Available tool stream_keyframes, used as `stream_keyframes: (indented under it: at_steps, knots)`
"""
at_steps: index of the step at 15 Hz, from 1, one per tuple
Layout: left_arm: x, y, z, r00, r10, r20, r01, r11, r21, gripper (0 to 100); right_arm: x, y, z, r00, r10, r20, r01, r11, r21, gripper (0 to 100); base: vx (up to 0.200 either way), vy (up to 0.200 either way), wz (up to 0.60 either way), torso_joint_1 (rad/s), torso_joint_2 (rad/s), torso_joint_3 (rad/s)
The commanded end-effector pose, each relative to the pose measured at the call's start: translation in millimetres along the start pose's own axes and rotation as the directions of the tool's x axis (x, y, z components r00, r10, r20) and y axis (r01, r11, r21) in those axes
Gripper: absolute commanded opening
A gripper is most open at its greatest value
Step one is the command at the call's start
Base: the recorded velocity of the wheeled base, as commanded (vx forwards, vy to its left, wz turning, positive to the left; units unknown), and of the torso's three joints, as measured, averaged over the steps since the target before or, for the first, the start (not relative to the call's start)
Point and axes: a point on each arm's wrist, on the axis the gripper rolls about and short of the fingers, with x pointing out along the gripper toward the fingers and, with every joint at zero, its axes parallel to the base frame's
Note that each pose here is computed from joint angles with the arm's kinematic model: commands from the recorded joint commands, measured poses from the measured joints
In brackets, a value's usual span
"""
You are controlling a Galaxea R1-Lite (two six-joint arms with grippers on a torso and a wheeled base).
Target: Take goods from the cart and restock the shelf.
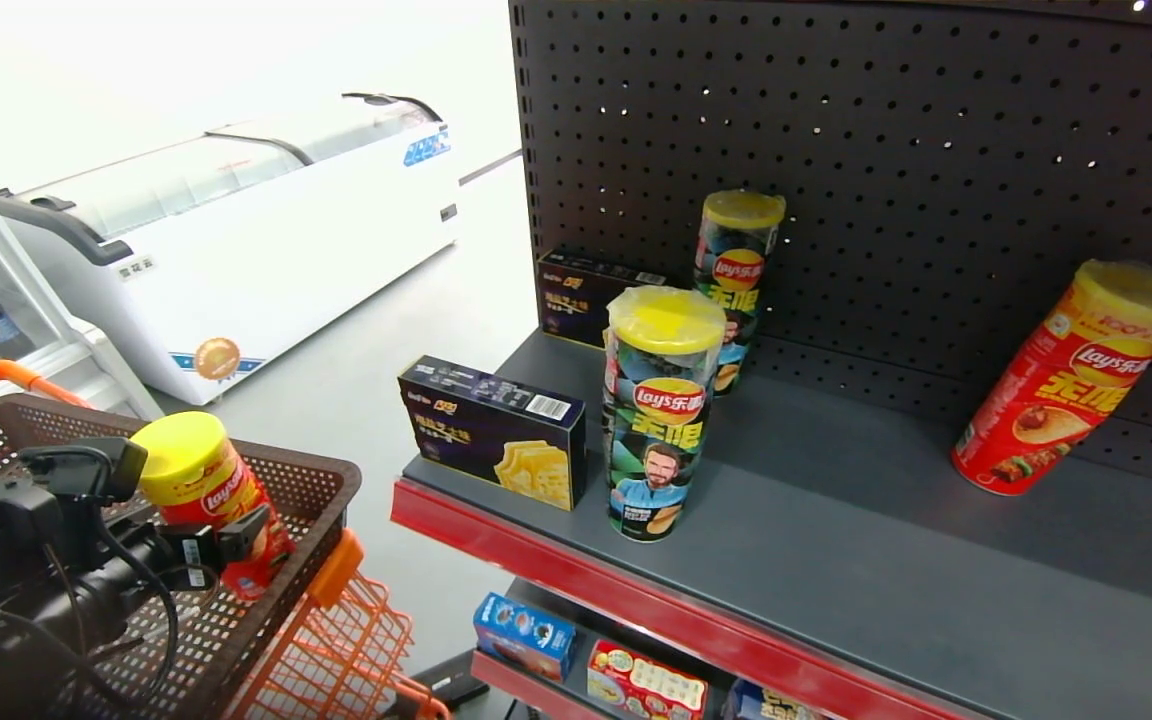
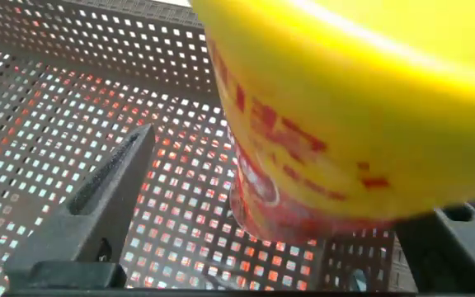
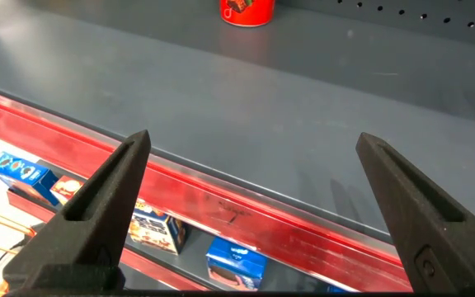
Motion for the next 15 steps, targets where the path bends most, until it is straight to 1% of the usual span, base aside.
stream_keyframes:
  at_steps: [1,6,7,9,10,14,15]
  knots:
    - [6,0.3,-1.0,1.000,-0.001,-0.006,0.001,1.000,0.000,100,0,0,0,1.000,0.000,-0.001,0.000,1.000,0.000,100,0.000,0.000,0.00,0.000,0.00,0.000]
    - [16,-3.1,0.4,1.000,-0.017,-0.005,0.017,1.000,0.005,100,0,0,0,1.000,-0.001,-0.001,0.001,1.000,0.000,100,0.000,0.000,0.00,0.000,0.00,0.000]
    - [18,-4.1,1.3,1.000,-0.021,0.001,0.021,1.000,0.007,0,0,0,0,1.000,0.000,0.000,0.000,1.000,0.000,100,0.000,0.000,0.00,0.000,0.00,0.000]
    - [22,-5.6,5.1,1.000,-0.027,0.015,0.027,1.000,0.013,0,0,0,0,1.000,0.000,-0.001,0.000,1.000,-0.002,100,0.000,0.000,0.00,0.000,0.00,0.000]
    - [22,-6.4,4.8,0.999,-0.030,0.014,0.030,0.999,0.014,0,0,0,0,1.000,0.000,-0.001,0.000,1.000,0.000,100,0.000,0.000,0.00,0.000,0.00,0.000]
    - [22,-6.6,9.1,0.999,-0.032,0.037,0.031,0.999,0.021,0,0,0,0,1.000,0.000,-0.001,0.000,1.000,0.000,100,0.000,0.000,0.00,0.000,0.00,0.000]
    - [17,-8.5,16.7,0.997,-0.038,0.069,0.036,0.999,0.024,0,0,0,0,1.000,0.000,-0.001,0.000,1.000,0.000,100,0.000,0.000,0.00,0.000,0.00,0.000]
